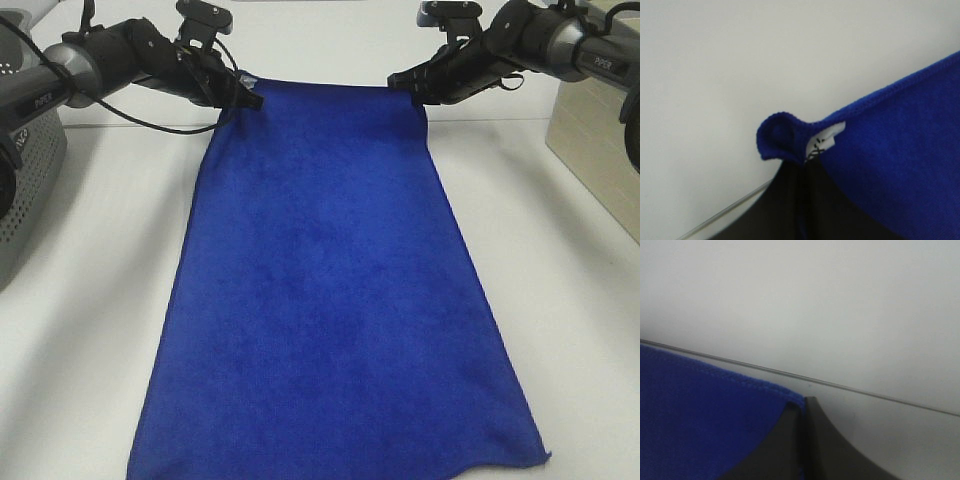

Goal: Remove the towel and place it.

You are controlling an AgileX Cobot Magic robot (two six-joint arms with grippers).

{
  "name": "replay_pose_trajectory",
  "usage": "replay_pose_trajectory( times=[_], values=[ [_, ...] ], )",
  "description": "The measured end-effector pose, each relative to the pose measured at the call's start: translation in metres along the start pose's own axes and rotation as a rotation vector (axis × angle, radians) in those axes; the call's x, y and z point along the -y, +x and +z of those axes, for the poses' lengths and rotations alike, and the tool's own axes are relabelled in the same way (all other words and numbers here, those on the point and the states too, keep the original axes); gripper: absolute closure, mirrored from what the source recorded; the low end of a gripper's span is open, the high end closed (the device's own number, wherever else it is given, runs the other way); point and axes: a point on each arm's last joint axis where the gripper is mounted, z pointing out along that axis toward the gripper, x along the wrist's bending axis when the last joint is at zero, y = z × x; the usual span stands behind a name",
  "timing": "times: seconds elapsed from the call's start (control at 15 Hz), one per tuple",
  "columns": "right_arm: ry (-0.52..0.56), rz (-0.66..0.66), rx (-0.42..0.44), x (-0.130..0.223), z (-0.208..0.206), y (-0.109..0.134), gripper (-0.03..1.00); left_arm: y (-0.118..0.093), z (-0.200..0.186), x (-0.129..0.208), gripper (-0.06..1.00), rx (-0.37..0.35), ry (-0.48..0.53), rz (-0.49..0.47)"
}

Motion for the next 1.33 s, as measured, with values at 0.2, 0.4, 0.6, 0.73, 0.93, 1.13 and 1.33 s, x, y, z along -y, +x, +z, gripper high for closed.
replay_pose_trajectory(
  times=[0.2, 0.4, 0.6, 0.73, 0.93, 1.13, 1.33],
  values=[
    [0.008, 0.003, 0.000, 0.004, 0.004, -0.001, 0.95, -0.001, 0.006, 0.010, 0.93, 0.003, 0.017, -0.003],
    [0.021, 0.010, 0.002, 0.012, 0.012, -0.003, 0.95, 0.000, 0.010, 0.015, 0.92, -0.010, 0.006, -0.005],
    [0.008, 0.030, -0.002, 0.014, 0.015, -0.004, 0.95, 0.001, 0.011, 0.014, 0.92, -0.026, -0.016, -0.005],
    [-0.003, 0.034, 0.000, 0.013, 0.015, -0.004, 0.95, 0.002, 0.012, 0.014, 0.92, -0.032, -0.025, -0.006],
    [-0.004, 0.035, 0.000, 0.013, 0.015, -0.004, 0.81, 0.001, 0.017, 0.022, 0.86, -0.033, -0.015, -0.008],
    [-0.010, 0.037, 0.002, 0.013, 0.016, -0.004, 0.55, 0.000, 0.021, 0.030, 0.69, -0.032, -0.004, -0.013],
    [0.035, 0.036, -0.008, 0.020, 0.019, -0.004, 0.32, 0.003, 0.022, 0.027, 0.30, -0.055, -0.042, -0.031]
  ],
)
